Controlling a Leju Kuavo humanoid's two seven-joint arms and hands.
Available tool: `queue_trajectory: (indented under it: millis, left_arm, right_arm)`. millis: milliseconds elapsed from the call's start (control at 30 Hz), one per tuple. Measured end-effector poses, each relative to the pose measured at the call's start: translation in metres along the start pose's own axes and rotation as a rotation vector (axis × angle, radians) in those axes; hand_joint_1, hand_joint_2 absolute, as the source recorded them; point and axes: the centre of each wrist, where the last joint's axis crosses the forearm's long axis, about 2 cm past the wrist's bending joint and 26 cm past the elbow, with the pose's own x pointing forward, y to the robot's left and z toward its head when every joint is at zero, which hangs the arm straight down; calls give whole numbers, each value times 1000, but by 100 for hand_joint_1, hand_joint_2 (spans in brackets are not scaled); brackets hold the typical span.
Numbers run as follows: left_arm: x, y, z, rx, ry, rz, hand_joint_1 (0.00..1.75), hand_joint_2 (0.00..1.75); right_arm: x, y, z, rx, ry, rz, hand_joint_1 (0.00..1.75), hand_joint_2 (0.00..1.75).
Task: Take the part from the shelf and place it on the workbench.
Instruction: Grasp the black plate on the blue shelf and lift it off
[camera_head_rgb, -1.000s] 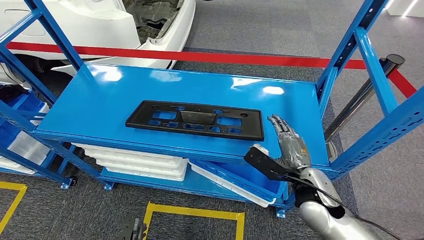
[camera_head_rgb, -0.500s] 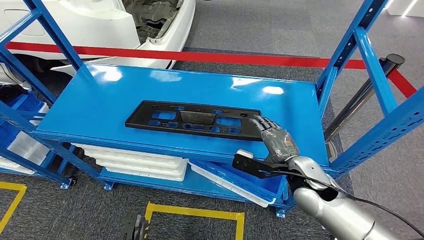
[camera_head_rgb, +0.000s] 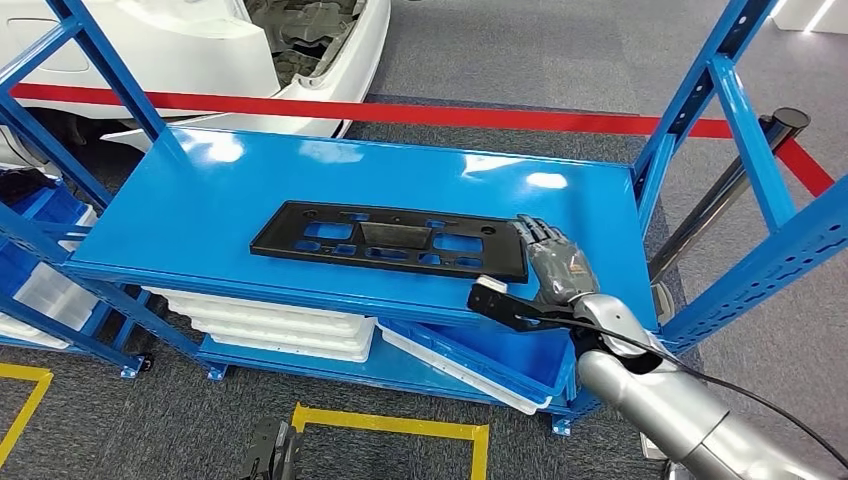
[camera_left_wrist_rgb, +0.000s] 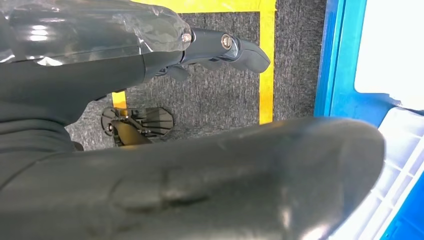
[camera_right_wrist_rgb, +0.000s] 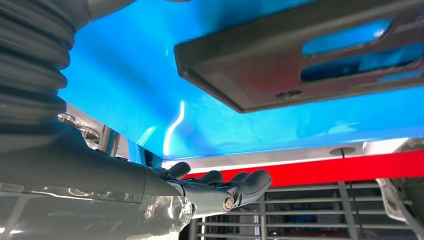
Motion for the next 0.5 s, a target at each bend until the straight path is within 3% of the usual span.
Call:
queue_trajectory:
  millis: [500]
  left_arm:
    - [0, -2, 0, -4, 2, -3, 0, 0]
  right_arm:
    - [11, 9, -20, -46, -44, -111, 0, 175]
